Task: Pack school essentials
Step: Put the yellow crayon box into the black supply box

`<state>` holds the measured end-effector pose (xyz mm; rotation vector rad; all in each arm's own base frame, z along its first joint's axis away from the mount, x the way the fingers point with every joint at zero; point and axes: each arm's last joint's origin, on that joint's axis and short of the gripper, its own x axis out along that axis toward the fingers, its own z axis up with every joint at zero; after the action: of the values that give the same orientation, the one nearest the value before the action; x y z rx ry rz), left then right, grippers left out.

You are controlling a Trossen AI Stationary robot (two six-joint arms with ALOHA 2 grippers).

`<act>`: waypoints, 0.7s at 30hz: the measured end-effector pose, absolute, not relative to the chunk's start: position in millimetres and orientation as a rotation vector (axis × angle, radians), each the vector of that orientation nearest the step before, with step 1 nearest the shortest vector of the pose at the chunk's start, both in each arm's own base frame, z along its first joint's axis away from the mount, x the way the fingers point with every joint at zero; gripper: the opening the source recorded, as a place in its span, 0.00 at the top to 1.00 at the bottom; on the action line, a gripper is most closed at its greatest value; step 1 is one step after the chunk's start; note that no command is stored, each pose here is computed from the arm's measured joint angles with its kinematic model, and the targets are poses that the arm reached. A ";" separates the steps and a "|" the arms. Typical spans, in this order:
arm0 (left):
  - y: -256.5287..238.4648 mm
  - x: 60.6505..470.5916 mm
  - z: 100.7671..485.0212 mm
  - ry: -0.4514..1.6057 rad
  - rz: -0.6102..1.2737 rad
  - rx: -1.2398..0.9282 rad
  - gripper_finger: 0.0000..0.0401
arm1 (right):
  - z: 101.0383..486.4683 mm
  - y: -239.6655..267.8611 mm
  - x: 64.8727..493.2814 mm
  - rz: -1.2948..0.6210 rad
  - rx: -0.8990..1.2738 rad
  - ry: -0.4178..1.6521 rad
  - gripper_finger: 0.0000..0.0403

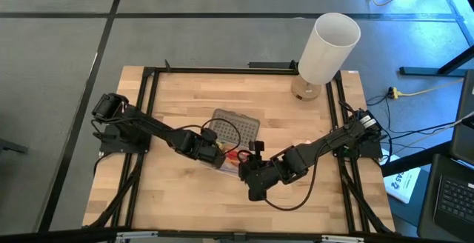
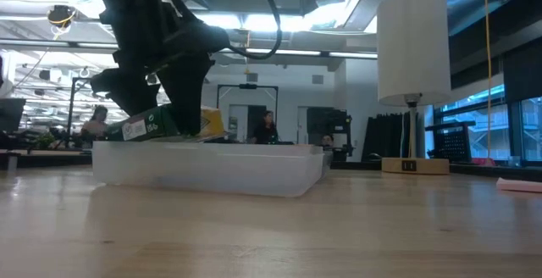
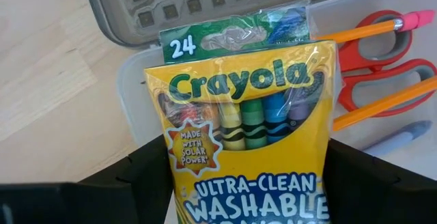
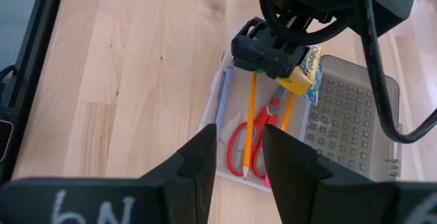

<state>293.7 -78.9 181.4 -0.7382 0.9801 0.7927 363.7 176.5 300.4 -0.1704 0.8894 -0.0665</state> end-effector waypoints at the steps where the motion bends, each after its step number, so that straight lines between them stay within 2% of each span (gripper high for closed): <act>1: -79.0 293.8 181.4 0.979 0.792 -0.739 0.29 | 300.4 176.7 363.7 -0.066 -0.171 0.889 0.70; 7: -79.0 293.9 181.4 0.978 0.792 -0.741 0.23 | 300.4 176.7 363.7 -0.066 -0.170 0.889 0.70; 17: -78.5 293.8 181.4 0.979 0.795 -0.740 0.02 | 300.4 176.7 363.7 -0.066 -0.170 0.890 0.70; 21: -78.5 293.9 181.4 0.978 0.795 -0.741 0.02 | 300.4 176.6 363.7 -0.066 -0.170 0.890 0.70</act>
<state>293.9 -78.5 181.4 -0.7406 0.9784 0.7949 363.7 176.6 300.4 -0.1704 0.8895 -0.0659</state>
